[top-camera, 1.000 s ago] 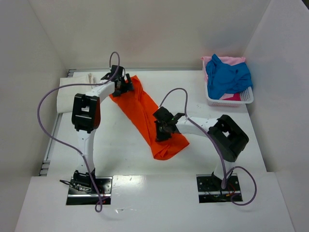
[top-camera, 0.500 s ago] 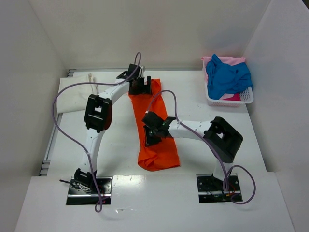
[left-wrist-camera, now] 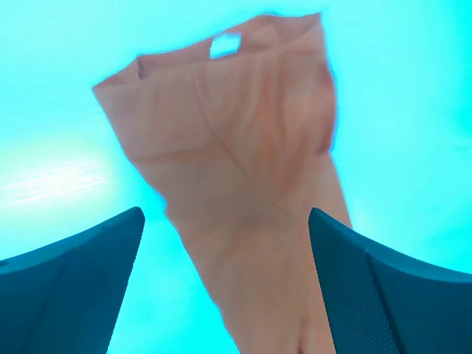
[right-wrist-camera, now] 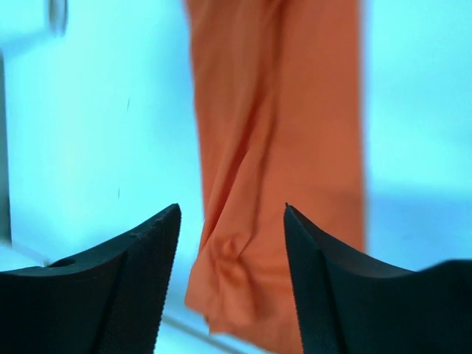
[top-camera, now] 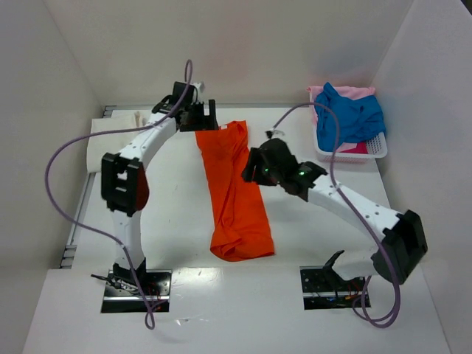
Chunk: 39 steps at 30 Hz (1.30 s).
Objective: Fold and stack the t-shirts
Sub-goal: Rotate the tshirt 90 degrees
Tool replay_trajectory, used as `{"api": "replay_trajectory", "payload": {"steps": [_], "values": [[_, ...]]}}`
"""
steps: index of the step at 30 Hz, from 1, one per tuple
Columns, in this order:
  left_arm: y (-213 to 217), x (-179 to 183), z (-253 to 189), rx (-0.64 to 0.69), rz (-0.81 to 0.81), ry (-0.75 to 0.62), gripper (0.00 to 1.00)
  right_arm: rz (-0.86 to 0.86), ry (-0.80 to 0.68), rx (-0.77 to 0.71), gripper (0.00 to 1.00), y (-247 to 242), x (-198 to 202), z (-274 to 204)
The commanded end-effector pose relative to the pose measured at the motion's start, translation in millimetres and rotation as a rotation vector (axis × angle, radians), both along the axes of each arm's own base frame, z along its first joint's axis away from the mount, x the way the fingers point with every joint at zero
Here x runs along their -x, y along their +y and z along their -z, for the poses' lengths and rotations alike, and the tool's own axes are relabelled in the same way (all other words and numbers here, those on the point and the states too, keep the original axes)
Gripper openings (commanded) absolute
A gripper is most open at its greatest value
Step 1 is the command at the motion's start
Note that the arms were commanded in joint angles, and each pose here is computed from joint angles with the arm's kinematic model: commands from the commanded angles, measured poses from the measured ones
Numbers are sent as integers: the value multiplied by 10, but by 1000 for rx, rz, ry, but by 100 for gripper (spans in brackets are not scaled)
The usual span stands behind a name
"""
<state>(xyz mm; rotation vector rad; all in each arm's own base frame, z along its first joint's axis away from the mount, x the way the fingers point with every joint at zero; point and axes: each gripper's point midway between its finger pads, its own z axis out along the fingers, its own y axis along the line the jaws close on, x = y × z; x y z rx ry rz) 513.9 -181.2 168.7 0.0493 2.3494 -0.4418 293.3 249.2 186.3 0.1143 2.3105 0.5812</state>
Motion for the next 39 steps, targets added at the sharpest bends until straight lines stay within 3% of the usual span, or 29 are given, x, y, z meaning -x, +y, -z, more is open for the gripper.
{"api": "replay_trajectory", "payload": {"steps": [1, 4, 10, 21, 32, 39], "values": [[43, 534, -218, 53, 2, -9, 100, -10, 65, 98, 66, -198, 86, 345], [-1, 956, 208, 71, 7, 107, 100, -83, 118, 84, 66, -48, 221, 489], [-26, 1340, 467, 100, 16, 178, 100, -195, 188, 63, 66, 218, 689, 729], [-198, 1438, 599, 178, 87, 234, 100, -401, 255, 19, 63, 571, 1343, 945], [-309, 1390, 675, 228, 102, 259, 100, -445, 280, 32, 58, 666, 1378, 1154], [-288, 1408, 788, 215, 91, 283, 100, -457, 278, 49, 46, 725, 1332, 1223]]}}
